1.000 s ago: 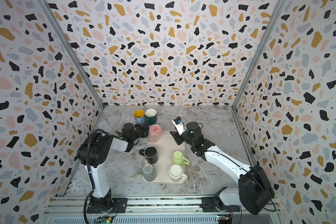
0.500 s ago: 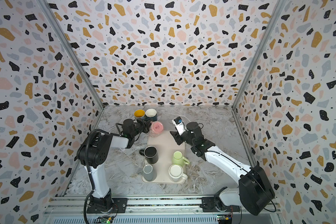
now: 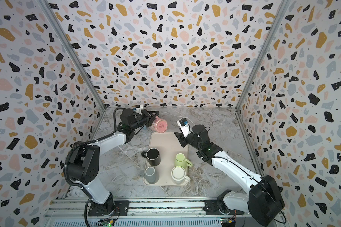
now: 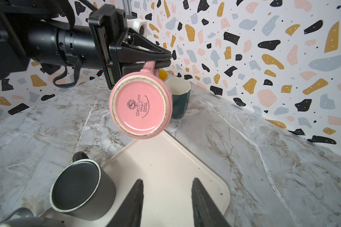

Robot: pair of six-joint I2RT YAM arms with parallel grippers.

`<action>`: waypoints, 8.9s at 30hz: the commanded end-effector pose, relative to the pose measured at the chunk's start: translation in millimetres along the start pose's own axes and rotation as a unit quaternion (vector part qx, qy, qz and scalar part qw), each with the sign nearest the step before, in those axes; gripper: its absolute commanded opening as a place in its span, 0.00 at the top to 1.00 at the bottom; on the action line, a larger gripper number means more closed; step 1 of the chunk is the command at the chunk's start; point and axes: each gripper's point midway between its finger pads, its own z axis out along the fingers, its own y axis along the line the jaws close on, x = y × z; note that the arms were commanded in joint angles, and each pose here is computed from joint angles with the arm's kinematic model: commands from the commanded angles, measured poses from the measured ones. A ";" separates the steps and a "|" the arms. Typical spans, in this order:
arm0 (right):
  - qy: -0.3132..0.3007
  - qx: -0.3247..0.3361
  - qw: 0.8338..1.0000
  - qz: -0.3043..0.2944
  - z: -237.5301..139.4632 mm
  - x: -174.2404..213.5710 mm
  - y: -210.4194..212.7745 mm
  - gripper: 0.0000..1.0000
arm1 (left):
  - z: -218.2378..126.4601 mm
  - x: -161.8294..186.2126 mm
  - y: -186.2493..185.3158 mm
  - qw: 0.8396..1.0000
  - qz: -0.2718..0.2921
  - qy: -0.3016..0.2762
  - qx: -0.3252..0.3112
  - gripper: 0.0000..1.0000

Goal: Turn the mug right side up
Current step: 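Swing the pink mug toward the right gripper while the right gripper reaches in, then close the right gripper on the pink mug's handle while the left gripper holds it, then open the left gripper and pull back while the right gripper carries the pink mug, then lower the pink mug upright beside the dark green mug with the right gripper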

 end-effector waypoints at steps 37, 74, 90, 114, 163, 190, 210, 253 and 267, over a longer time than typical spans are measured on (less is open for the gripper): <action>-0.011 -0.051 0.999 -0.010 -20.9 -70.6 12.8 0.76 | -51.9 120.9 -98.8 0.639 0.754 -0.145 0.051 1.00; 0.021 -0.199 0.979 0.048 -2.3 -90.6 58.6 0.60 | -36.3 164.5 -86.7 0.586 0.796 -0.105 0.108 1.00; 0.084 -0.178 0.978 0.075 -1.1 -79.7 52.6 0.58 | -42.4 157.4 -86.9 0.569 0.807 -0.130 0.085 1.00; 0.162 -0.188 0.962 0.115 29.2 -52.1 54.2 0.60 | -42.2 164.9 -86.0 0.554 0.818 -0.127 0.085 1.00; 0.029 -0.094 0.989 0.113 51.6 -84.4 -10.6 1.00 | -78.0 107.5 -76.9 0.590 0.786 -0.152 -0.107 0.60; -0.108 -0.038 0.993 -0.022 127.5 -54.5 -40.8 1.00 | -86.5 19.6 -49.5 0.855 0.511 -0.068 -0.053 0.61; -0.112 0.006 0.993 -0.022 168.1 -25.5 -58.9 1.00 | -91.7 18.9 -43.2 0.873 0.484 -0.059 -0.029 0.61; -0.086 0.025 0.996 -0.002 197.2 13.5 -70.2 0.58 | -97.8 16.3 -37.6 0.874 0.481 -0.057 -0.029 0.57; -0.083 0.071 0.993 0.035 141.0 -10.0 -75.6 0.40 | -110.8 16.9 -54.3 0.870 0.487 -0.072 -0.030 0.56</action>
